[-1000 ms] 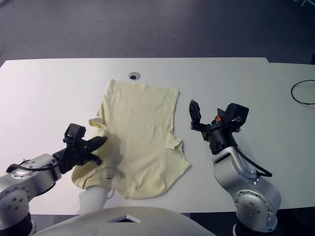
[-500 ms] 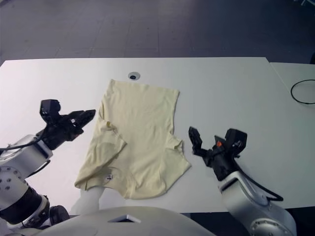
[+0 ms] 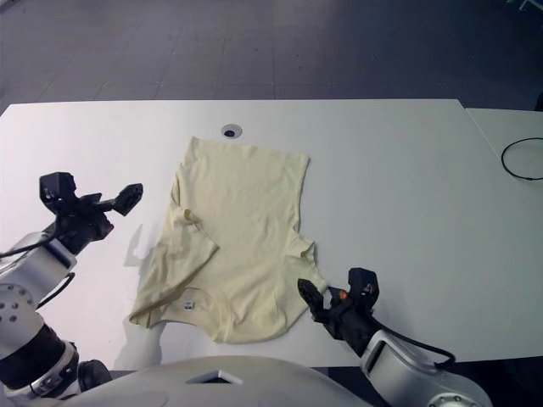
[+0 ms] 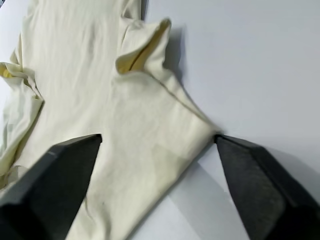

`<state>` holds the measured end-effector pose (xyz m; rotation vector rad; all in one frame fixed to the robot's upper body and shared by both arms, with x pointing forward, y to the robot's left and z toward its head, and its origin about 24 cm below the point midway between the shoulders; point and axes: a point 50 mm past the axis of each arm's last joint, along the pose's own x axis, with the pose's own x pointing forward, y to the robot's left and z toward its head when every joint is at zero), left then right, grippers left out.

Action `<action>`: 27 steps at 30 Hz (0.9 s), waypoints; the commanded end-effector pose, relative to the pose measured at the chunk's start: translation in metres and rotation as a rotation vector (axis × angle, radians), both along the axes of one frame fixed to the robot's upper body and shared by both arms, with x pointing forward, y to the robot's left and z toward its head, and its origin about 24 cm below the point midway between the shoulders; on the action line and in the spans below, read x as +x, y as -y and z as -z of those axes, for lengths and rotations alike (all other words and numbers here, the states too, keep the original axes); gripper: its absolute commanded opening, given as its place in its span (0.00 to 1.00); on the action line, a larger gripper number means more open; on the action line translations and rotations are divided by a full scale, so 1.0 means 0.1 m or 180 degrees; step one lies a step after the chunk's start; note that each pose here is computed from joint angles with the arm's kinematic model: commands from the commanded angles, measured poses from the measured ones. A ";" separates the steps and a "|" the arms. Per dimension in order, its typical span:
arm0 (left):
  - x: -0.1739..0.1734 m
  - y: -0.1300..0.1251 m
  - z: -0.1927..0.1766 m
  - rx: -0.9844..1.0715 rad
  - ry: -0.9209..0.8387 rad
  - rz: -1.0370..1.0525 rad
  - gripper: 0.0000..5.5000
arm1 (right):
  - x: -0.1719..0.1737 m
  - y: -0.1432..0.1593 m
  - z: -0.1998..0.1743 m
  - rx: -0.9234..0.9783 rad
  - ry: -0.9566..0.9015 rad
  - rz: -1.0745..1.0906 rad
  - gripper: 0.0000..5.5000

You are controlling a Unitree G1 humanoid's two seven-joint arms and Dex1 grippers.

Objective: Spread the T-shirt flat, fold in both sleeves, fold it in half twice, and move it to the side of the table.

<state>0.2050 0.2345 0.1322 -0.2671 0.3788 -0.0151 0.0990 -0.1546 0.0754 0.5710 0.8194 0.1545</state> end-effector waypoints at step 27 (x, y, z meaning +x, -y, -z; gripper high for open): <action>0.00 -0.09 0.13 0.0098 -0.0025 -0.0229 0.98 | 0.15 0.17 0.10 -0.0270 0.0071 0.0242 0.00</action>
